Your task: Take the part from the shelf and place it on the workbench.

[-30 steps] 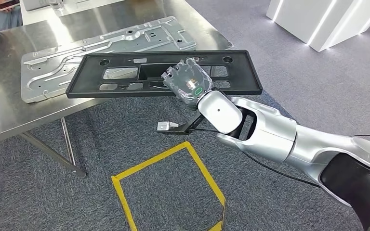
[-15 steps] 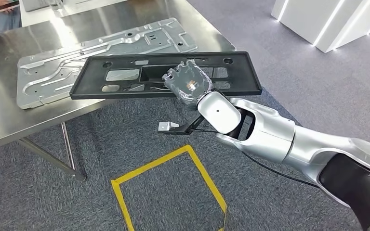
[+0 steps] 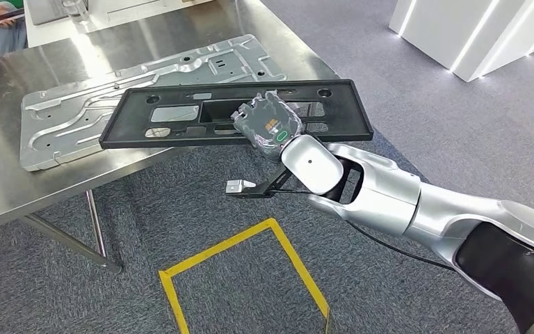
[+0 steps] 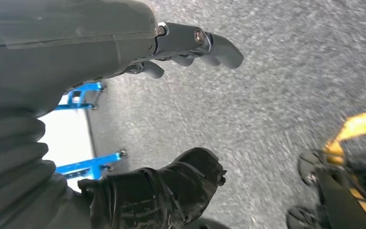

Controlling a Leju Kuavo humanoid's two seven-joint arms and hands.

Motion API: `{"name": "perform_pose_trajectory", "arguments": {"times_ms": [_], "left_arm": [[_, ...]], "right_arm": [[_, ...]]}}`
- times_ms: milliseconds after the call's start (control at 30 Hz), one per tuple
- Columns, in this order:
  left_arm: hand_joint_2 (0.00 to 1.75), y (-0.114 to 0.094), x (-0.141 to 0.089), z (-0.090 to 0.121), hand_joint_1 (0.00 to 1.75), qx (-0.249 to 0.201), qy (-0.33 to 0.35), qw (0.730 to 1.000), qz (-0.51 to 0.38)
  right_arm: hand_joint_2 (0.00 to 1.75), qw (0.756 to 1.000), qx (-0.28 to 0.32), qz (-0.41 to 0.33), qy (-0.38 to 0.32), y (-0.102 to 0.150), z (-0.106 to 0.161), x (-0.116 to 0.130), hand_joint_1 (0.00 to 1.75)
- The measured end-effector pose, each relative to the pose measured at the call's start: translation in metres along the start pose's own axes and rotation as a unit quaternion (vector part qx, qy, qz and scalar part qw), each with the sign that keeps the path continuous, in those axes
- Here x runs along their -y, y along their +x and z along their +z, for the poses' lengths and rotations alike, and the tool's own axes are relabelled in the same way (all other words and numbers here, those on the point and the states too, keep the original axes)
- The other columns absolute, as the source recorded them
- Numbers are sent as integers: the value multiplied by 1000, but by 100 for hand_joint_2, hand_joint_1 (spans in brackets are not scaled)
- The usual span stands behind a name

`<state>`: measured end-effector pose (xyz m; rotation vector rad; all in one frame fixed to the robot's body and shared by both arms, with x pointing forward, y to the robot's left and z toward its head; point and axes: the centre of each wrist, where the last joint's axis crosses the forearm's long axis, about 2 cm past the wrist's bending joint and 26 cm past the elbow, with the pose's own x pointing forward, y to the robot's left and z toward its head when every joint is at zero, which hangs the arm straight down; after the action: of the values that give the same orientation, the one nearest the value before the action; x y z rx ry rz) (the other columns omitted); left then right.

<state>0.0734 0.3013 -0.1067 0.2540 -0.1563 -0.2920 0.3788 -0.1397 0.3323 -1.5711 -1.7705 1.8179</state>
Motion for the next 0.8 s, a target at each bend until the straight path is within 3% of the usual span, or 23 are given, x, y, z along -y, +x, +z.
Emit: {"name": "perform_pose_trajectory", "arguments": {"times_ms": [800], "left_arm": [[175, -3, 3, 1, 0, 0, -5, 1000, -1]], "right_arm": [[175, 1000, 2, -1, 6, 3, 0, -4, 175]]}}
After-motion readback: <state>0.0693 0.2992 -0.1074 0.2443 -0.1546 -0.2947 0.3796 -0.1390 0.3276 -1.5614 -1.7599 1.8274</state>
